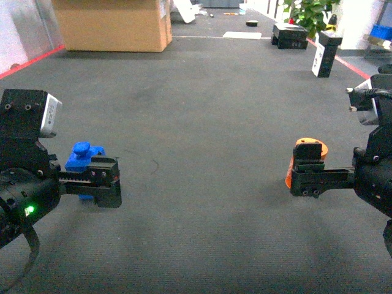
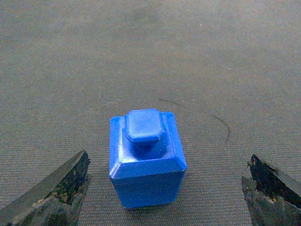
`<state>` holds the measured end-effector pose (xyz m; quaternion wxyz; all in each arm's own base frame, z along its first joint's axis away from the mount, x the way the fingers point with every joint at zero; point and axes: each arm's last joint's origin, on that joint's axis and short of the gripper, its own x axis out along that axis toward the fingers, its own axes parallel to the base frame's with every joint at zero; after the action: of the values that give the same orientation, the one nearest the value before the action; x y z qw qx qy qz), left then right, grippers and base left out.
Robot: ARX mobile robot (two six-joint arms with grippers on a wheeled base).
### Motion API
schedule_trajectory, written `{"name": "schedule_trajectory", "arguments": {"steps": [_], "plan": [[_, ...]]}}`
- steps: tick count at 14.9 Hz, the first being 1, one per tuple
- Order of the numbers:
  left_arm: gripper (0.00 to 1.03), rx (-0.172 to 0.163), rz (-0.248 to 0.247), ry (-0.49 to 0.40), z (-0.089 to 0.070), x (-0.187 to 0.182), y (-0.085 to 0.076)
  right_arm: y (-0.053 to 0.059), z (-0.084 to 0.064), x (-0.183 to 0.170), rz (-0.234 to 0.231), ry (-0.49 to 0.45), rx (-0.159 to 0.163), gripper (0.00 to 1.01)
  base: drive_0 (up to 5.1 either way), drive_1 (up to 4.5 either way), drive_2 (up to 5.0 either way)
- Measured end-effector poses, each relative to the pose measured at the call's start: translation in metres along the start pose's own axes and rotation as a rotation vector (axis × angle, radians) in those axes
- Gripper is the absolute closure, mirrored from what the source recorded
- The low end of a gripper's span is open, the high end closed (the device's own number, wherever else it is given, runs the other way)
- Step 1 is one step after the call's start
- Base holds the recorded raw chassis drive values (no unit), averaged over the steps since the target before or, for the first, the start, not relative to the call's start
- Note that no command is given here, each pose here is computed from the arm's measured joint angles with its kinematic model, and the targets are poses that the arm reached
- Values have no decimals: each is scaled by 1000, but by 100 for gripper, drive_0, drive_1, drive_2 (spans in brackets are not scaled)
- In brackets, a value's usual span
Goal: Sort blue parts and orange caps into right shelf containers
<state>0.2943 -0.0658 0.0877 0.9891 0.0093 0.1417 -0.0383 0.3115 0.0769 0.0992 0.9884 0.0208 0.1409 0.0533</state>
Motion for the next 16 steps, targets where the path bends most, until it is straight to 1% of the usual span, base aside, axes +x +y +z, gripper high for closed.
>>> {"name": "schedule_trajectory", "arguments": {"steps": [2, 4, 6, 7, 8, 10, 12, 14, 16], "plan": [[5, -1, 4, 15, -3, 4, 2, -1, -2, 7, 13, 11, 0, 3, 0, 0, 0], [5, -3, 11, 19, -4, 7, 3, -5, -2, 15, 13, 15, -1, 3, 0, 0, 0], [5, -2, 12, 28, -6, 11, 3, -7, -5, 21, 25, 30, -5, 3, 0, 0, 0], [5, -1, 12, 34, -7, 12, 3, -9, -5, 23, 39, 32, -3, 3, 0, 0, 0], [5, -2, 13, 33, -7, 14, 3, -9, -4, 26, 40, 28, -2, 3, 0, 0, 0], [5, -8, 13, 40, -8, 17, 3, -16, -4, 31, 43, 31, 4, 3, 0, 0, 0], [5, -8, 16, 47, -10, 22, 4, -18, -7, 39, 48, 49, 3, 3, 0, 0, 0], [5, -9, 17, 49, -10, 24, 4, -19, -7, 44, 60, 60, 3, 3, 0, 0, 0], [5, -18, 23, 52, -11, 25, 6, -19, -7, 49, 86, 74, 3, 3, 0, 0, 0]]}}
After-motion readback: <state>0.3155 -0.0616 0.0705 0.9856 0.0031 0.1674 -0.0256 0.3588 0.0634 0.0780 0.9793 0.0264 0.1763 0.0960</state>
